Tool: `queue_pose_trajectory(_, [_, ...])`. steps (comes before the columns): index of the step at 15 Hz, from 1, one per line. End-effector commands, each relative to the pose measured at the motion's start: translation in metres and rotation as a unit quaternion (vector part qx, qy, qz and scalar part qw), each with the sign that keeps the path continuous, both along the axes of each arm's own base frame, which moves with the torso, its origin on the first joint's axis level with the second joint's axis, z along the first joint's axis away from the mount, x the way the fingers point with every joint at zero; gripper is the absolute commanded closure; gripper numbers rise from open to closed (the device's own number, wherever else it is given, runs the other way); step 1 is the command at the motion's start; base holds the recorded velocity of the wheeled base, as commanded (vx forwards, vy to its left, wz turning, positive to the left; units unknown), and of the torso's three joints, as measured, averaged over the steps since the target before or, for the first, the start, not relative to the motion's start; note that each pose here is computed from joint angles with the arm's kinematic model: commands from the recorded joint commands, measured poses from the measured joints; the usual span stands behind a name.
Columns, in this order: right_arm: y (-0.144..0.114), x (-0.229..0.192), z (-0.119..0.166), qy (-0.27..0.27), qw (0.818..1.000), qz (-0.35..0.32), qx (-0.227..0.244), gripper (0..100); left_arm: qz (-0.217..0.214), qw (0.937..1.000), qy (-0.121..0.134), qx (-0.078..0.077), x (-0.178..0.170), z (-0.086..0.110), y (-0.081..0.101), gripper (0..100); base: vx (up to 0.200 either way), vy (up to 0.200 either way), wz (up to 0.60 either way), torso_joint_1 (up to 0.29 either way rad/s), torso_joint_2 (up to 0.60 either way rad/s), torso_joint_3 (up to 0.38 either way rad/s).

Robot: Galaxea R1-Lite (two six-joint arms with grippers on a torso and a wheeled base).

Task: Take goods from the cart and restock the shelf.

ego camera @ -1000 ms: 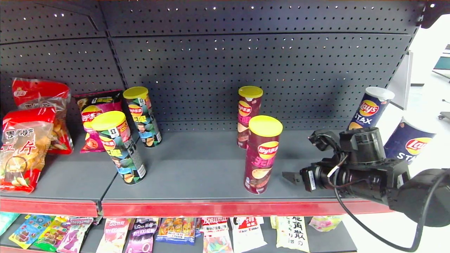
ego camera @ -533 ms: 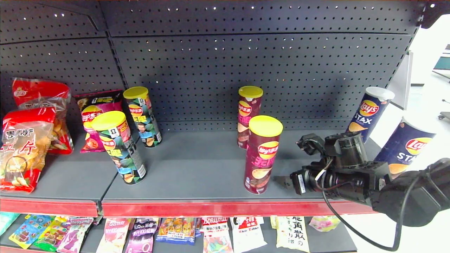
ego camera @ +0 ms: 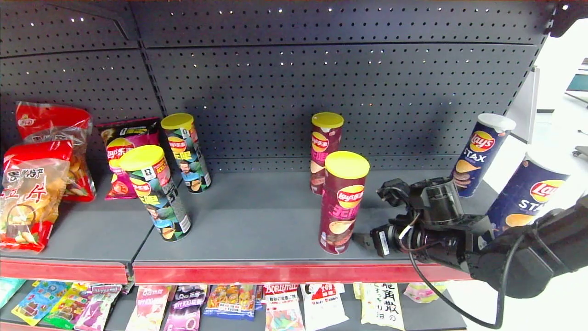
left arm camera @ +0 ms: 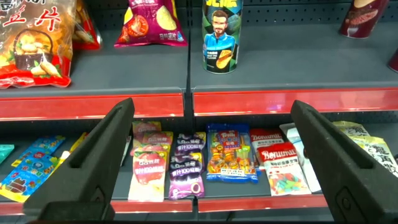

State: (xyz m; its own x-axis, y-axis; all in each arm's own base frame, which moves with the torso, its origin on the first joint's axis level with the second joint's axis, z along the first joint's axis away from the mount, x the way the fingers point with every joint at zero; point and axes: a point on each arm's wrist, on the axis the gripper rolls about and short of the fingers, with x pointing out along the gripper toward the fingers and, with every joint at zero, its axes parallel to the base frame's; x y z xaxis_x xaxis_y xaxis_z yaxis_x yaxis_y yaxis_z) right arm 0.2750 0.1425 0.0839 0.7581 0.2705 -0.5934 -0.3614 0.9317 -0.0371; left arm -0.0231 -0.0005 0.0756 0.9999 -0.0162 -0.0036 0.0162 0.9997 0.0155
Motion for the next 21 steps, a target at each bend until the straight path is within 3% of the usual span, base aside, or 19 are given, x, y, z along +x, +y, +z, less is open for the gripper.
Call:
queue_pose_trajectory(1, [0.003,0.001,-0.002,0.002,1.0,0.002,-0.001,0,0.0,1.0,0.0,0.0,0.0,0.0,0.0,0,0.0,0.0,0.0,0.0,0.0,0.0])
queue_pose_trajectory(21, [0.021,-0.005,-0.001,-0.002,1.0,0.031,0.001,0,0.0,1.0,0.0,0.0,0.0,0.0,0.0,0,0.0,0.0,0.0,0.0,0.0,0.0])
